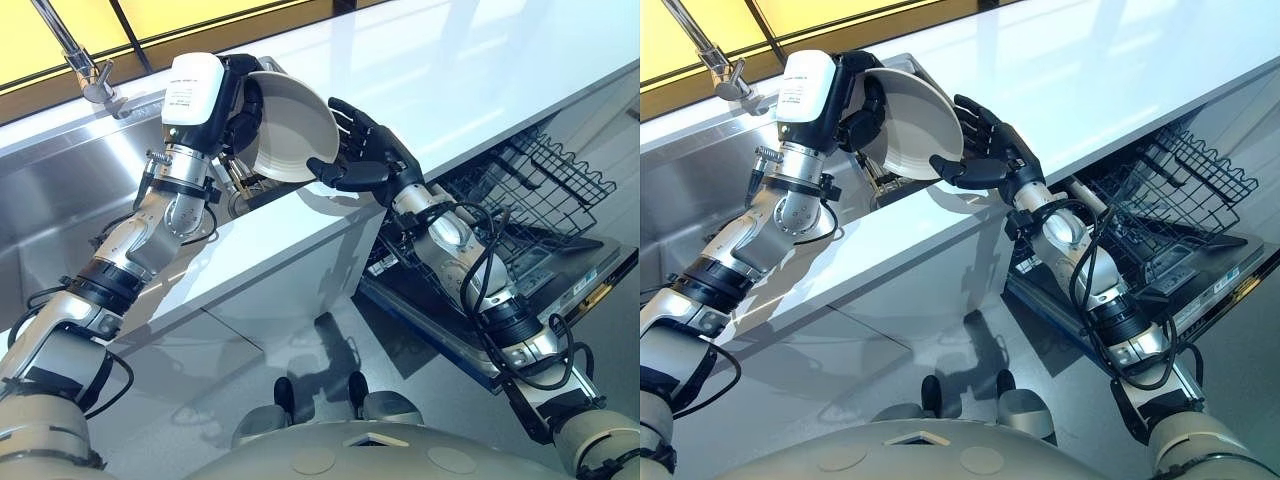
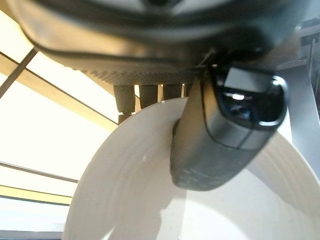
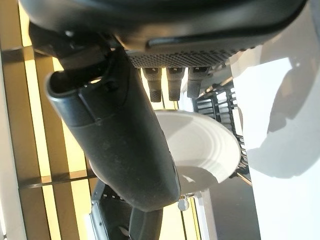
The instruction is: Pick up plates and place into dishwasher.
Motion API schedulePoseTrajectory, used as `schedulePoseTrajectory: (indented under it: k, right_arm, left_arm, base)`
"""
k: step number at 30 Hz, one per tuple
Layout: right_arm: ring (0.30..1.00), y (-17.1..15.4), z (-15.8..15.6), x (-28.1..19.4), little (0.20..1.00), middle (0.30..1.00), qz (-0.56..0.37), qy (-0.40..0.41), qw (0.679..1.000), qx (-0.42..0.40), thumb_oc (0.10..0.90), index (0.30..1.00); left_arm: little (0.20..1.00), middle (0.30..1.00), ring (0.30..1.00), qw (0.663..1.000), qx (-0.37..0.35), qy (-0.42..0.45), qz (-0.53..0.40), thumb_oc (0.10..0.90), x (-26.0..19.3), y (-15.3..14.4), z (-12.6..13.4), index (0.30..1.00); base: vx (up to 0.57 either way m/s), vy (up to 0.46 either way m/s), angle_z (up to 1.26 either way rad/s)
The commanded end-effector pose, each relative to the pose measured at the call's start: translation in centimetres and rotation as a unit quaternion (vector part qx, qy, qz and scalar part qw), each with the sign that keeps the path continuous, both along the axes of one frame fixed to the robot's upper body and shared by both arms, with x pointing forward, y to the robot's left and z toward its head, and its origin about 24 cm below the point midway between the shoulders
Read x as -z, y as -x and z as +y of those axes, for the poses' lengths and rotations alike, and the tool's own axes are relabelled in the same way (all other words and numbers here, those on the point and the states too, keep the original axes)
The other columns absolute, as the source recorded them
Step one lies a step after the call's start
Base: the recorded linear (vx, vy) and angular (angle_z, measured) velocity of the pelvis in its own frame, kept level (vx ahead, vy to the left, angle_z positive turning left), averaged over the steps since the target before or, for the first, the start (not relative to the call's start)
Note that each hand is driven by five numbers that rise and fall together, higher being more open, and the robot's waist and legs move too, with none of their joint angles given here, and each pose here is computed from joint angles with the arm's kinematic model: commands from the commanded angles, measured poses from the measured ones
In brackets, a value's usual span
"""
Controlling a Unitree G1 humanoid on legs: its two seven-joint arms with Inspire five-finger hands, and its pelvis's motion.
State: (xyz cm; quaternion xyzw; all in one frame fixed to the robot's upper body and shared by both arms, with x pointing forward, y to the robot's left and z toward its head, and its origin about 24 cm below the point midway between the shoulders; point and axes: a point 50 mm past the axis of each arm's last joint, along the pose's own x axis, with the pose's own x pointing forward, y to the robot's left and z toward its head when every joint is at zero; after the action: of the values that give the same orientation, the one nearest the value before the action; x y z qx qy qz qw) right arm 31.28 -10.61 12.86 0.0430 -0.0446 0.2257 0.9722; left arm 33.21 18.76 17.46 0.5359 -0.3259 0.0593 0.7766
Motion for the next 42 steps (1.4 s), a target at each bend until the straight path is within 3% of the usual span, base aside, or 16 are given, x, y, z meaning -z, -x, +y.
schedulePoseTrajectory:
  k: [1,9,11,12,13,14,19,27,29,30,37,42]
  right_arm:
    - [0.9,-0.5,2.7,-5.9,0.9,0.9,-0.106,-0.06,0.992,-0.045,0.8,0.9]
    - [0.9,-0.6,2.9,-5.9,0.9,0.9,-0.105,-0.061,0.992,-0.023,0.8,0.9]
    - [0.785,-0.6,2.6,-5.8,0.765,0.785,-0.105,-0.063,0.992,-0.015,0.665,0.785]
    - [0.561,-0.6,2.5,-5.8,0.505,0.561,-0.107,-0.064,0.992,-0.009,0.405,0.561]
    - [0.476,-0.6,2.3,-5.8,0.406,0.476,-0.108,-0.067,0.992,-0.003,0.306,0.476]
    - [0.3,-0.6,2.2,-5.9,0.2,0.3,-0.11,-0.071,0.991,0.003,0.1,0.3]
    - [0.3,-0.5,1.5,-6.1,0.2,0.3,-0.119,-0.09,0.988,0.026,0.1,0.3]
    - [0.3,-0.3,0.5,-6.3,0.2,0.3,-0.143,-0.083,0.985,0.052,0.1,0.3]
    - [0.3,-0.4,0.3,-6.5,0.2,0.3,-0.149,-0.083,0.984,0.059,0.1,0.3]
    - [0.3,-0.4,0.1,-6.6,0.2,0.3,-0.154,-0.083,0.983,0.063,0.1,0.3]
    - [0.3,-0.3,-2.5,-8.6,0.2,0.3,-0.199,-0.089,0.969,0.113,0.1,0.3]
    - [0.3,0.0,-6.2,-10.4,0.2,0.3,-0.25,-0.106,0.94,0.205,0.1,0.3]
  left_arm:
    - [0.2,0.3,0.3,0.992,0.056,0.017,-0.11,0.1,-5.7,-0.6,-2.7,0.3]
    - [0.2,0.3,0.3,0.986,0.14,0.058,-0.067,0.1,-4.8,0.7,-4.7,0.3]
    - [0.2,0.3,0.3,0.984,0.158,0.058,-0.061,0.1,-4.7,1.2,-5.2,0.3]
    - [0.2,0.3,0.3,0.982,0.172,0.061,-0.055,0.1,-4.8,1.6,-5.5,0.3]
    - [0.2,0.3,0.3,0.98,0.181,0.062,-0.053,0.1,-4.9,1.8,-5.8,0.3]
    - [0.2,0.3,0.3,0.979,0.189,0.062,-0.051,0.1,-4.9,2.0,-6.1,0.3]
    - [0.2,0.3,0.3,0.978,0.197,0.061,-0.027,0.1,-4.8,2.3,-6.5,0.3]
    - [0.208,0.307,0.307,0.98,0.172,0.092,0.037,0.108,-3.0,2.0,-4.9,0.307]
    - [0.771,0.789,0.789,0.98,0.161,0.107,0.056,0.671,-2.4,1.8,-4.4,0.789]
    - [0.9,0.9,0.9,0.979,0.152,0.117,0.071,0.8,-2.1,1.5,-4.1,0.9]
    - [0.9,0.9,0.9,0.962,0.119,0.23,0.09,0.8,-1.7,1.0,-1.0,0.9]
    - [0.9,0.9,0.9,0.954,0.088,0.283,0.052,0.8,-3.0,1.0,1.6,0.9]
  base:
    - [0.0,0.0,0.0]
    - [0.01,-0.002,0.0]
    - [0.0,0.0,0.0]
    - [0.03,0.004,0.01]
    - [0.0,0.0,0.0]
    - [0.0,0.003,0.07]
    - [0.0,0.001,0.06]
    - [0.0,0.008,0.04]
    - [0.02,0.008,0.0]
    - [0.0,0.0,0.0]
    - [0.0,0.0,0.0]
    - [0.0,0.0,0.0]
